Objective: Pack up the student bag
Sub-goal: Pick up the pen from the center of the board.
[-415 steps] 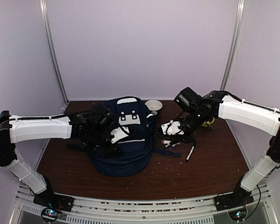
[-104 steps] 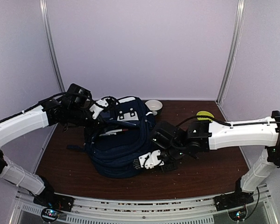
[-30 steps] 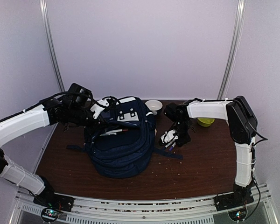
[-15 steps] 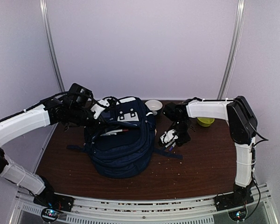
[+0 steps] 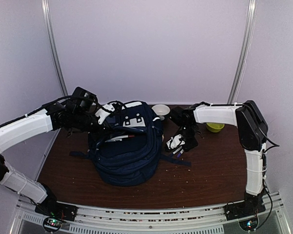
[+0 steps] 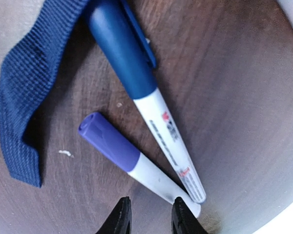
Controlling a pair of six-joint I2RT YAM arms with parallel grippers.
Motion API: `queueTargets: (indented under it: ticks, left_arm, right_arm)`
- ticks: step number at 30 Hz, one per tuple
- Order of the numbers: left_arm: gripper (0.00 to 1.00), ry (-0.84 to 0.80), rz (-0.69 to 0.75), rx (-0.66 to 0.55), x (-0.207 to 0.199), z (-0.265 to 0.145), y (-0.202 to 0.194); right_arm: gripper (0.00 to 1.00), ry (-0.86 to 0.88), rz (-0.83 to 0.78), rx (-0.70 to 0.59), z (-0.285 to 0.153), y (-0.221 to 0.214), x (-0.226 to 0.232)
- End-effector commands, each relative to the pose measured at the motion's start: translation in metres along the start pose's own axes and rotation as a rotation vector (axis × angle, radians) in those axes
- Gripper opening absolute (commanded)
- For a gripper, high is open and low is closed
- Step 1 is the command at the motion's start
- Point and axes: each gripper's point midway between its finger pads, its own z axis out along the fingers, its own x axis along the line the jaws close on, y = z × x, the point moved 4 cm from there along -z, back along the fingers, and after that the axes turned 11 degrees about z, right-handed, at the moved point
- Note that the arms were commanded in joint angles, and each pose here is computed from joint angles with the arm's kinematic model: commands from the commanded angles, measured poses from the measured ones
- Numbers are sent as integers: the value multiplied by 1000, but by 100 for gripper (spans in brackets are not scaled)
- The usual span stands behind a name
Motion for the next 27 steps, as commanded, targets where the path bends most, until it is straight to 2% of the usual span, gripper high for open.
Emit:
queueTargets:
  ticks: [1, 13, 21, 27]
  left_arm:
    - [0, 44, -13, -66, 14, -8, 19]
    - [0, 44, -12, -65, 14, -9, 19]
    - [0, 36, -10, -68, 13, -8, 20]
    - [0, 29, -11, -67, 12, -7, 20]
  right_arm:
    - [28, 25, -36, 55, 17, -2, 5]
    - [23, 131, -9, 77, 15, -16, 37]
    - [20, 181, 219, 78, 19, -23, 72]
    - [23, 164, 421, 56, 23, -13, 83]
